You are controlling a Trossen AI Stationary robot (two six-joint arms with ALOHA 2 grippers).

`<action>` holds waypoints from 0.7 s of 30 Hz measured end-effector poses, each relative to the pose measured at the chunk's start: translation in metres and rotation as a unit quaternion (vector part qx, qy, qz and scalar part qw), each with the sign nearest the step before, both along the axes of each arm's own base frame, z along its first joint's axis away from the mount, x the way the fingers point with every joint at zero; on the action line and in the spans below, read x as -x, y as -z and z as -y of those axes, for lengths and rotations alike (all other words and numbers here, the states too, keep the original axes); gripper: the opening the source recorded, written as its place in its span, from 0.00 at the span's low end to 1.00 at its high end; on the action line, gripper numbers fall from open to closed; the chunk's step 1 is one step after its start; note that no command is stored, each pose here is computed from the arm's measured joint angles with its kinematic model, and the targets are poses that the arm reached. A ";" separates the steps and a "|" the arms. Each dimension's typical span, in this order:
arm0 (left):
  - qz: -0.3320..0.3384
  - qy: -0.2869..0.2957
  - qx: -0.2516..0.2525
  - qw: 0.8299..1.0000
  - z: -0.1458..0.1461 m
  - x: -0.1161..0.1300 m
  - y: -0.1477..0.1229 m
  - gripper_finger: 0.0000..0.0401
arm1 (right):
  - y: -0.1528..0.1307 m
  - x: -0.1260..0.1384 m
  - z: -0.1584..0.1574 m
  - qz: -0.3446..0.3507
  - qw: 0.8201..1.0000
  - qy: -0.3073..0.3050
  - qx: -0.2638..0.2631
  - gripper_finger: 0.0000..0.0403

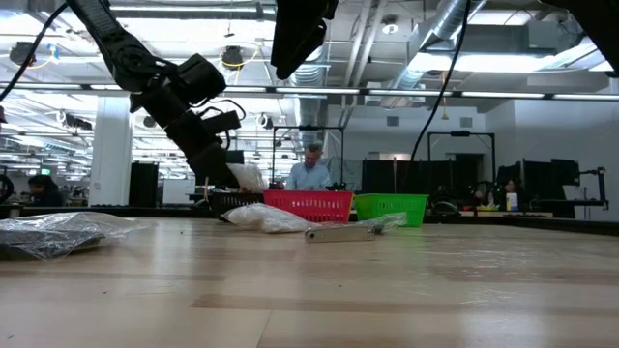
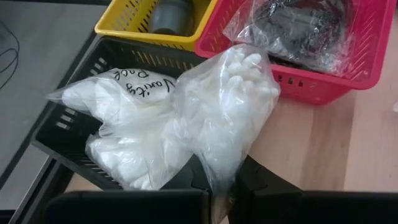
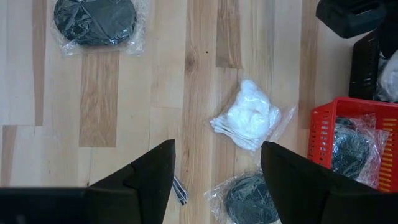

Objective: Pick & Place Travel size toiletries
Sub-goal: Put the cotton pack into the black bin

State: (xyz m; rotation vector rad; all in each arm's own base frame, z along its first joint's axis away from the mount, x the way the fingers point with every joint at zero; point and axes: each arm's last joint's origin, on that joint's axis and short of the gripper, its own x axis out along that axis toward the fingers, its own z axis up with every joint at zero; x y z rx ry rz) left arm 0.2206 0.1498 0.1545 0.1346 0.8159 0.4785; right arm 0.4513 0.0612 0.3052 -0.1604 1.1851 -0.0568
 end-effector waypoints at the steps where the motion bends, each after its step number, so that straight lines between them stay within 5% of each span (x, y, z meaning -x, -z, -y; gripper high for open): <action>1: 0.000 0.000 0.000 1.000 0.000 0.000 0.000 0.02 | 0.000 0.000 0.000 0.000 1.000 0.000 0.000 0.56; 10: -0.001 -0.003 -0.002 1.000 0.000 0.000 -0.001 0.10 | 0.002 -0.001 0.000 -0.002 1.000 0.000 0.000 0.56; 21: -0.014 -0.034 -0.023 0.999 -0.002 0.002 -0.001 0.37 | 0.002 -0.001 0.000 -0.002 1.000 0.000 0.000 0.56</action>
